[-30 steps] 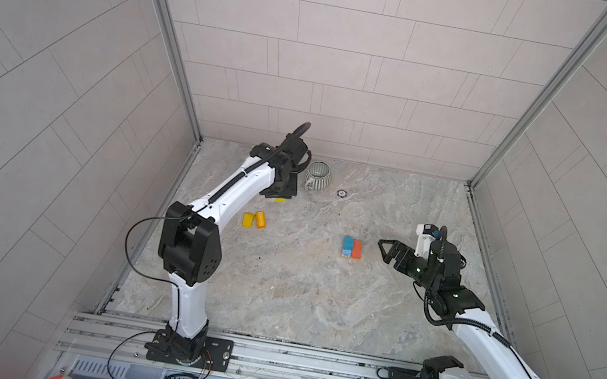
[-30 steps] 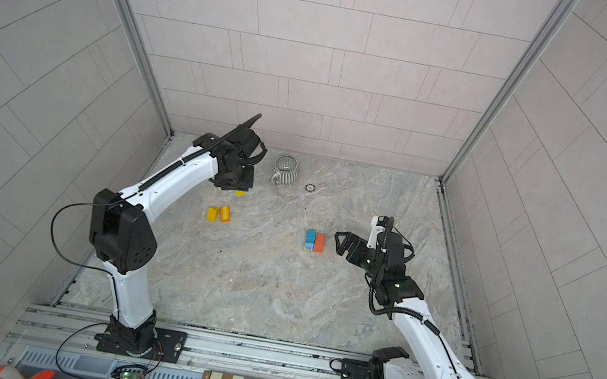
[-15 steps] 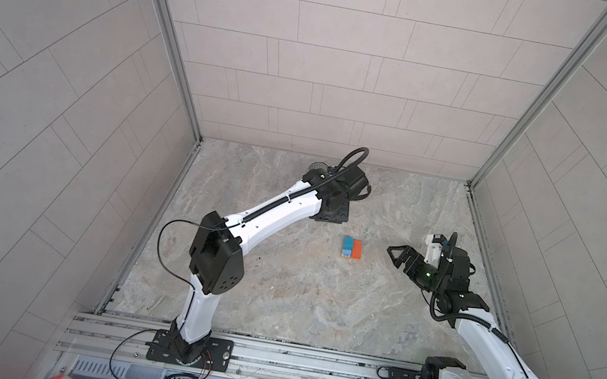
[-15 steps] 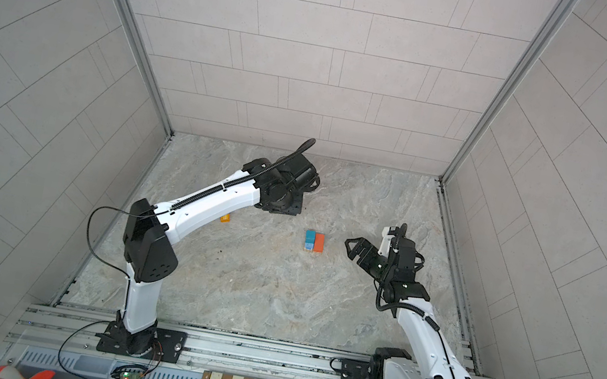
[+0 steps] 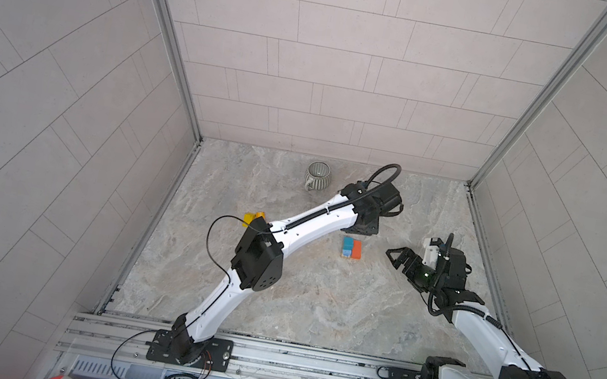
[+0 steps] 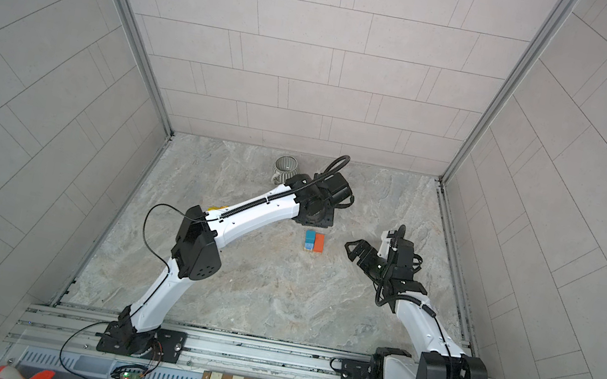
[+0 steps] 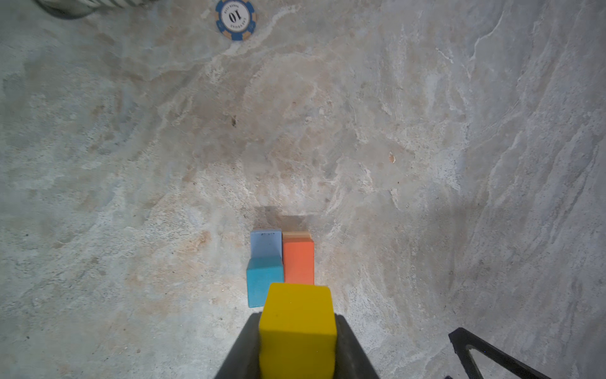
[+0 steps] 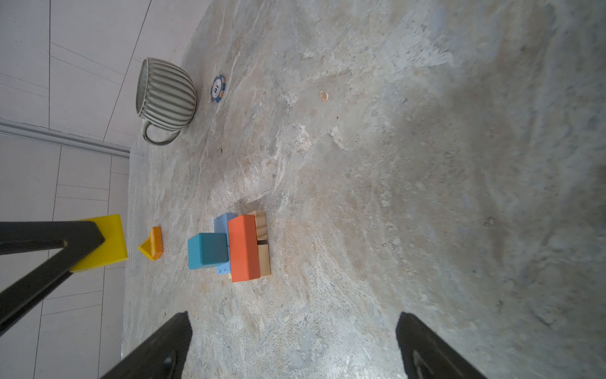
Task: Build the wood block tower
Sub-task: 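Carry the yellow cube with the left gripper over the block structure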
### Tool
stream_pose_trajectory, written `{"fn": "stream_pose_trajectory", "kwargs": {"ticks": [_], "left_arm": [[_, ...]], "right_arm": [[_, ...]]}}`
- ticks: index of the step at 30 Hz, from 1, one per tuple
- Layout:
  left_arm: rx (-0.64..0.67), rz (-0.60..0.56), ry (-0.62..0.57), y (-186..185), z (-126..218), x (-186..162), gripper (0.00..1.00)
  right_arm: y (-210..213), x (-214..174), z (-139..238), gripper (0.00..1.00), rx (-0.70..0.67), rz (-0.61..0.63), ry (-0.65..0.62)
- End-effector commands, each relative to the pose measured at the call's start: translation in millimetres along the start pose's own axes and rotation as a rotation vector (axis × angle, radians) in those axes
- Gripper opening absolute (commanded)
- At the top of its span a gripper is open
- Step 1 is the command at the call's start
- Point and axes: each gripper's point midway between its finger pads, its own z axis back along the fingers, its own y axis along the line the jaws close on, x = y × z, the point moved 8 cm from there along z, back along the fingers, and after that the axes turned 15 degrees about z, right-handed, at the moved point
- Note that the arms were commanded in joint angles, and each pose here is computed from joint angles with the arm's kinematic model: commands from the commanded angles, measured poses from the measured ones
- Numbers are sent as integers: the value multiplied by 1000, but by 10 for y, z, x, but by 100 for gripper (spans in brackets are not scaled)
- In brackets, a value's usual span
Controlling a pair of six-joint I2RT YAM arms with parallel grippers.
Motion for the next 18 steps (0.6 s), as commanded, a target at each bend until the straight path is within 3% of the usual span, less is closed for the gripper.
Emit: {"fn": "stream_pose_trajectory", "kwargs": {"ticks": [1, 18], "left_arm": [[34, 14, 1, -13, -30, -55, 26], [88, 7, 15, -58, -357, -219, 26]], "right_arm": [[-34, 16, -36, 99, -6, -17, -9], [-122, -44, -343, 99, 2, -79, 98]]}}
